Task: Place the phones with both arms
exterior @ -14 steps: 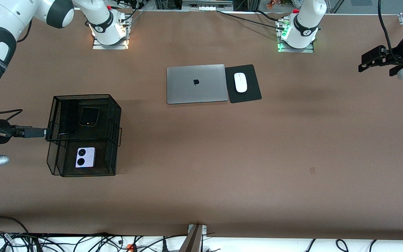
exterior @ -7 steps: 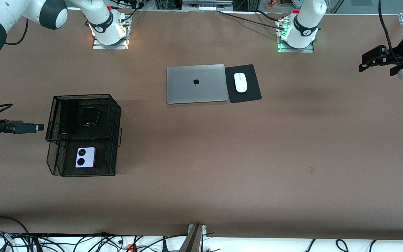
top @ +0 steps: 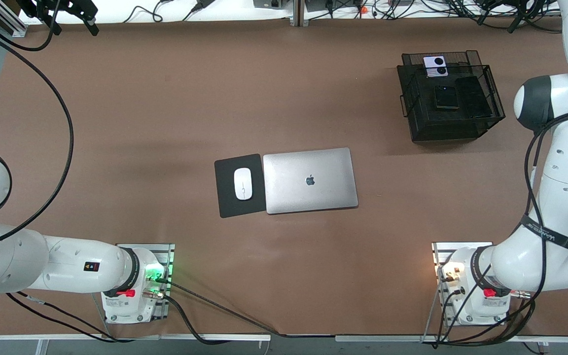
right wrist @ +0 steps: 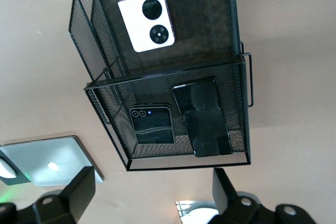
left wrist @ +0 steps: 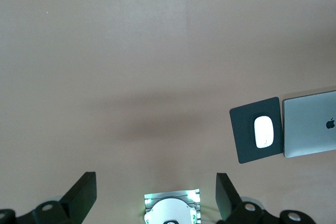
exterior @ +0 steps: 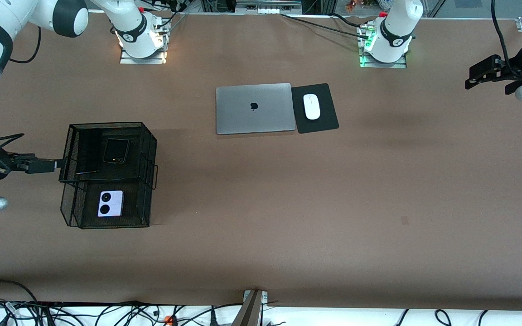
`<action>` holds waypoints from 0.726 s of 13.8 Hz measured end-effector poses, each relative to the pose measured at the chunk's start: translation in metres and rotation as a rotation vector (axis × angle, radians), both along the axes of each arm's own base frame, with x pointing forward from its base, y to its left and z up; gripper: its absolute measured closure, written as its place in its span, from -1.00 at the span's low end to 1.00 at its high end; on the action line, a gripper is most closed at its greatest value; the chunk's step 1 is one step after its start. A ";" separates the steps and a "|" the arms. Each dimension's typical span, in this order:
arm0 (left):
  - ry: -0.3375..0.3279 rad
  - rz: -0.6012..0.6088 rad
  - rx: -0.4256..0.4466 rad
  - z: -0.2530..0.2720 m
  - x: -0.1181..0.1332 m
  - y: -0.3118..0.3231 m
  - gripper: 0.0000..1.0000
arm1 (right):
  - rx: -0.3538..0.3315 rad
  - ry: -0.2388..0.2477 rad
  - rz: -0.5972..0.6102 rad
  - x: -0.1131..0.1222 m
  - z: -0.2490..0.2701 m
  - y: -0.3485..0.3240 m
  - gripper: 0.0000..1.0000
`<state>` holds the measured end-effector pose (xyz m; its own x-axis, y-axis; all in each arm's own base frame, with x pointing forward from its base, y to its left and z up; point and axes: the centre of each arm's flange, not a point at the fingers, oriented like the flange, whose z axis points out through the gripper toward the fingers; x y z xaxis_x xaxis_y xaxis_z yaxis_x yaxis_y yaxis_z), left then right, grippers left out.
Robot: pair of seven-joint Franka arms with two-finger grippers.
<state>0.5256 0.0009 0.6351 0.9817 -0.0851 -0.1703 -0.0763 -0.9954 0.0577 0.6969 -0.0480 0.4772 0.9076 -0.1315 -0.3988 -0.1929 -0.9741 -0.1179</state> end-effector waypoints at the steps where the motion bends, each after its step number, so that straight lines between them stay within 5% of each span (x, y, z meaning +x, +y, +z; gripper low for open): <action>1: 0.000 0.002 0.000 0.000 0.000 0.001 -1.00 | -0.004 0.005 0.007 0.000 -0.002 0.003 -0.97; 10: -0.001 0.005 0.000 0.001 0.000 0.003 -1.00 | -0.009 -0.005 0.008 -0.009 0.012 0.011 -0.99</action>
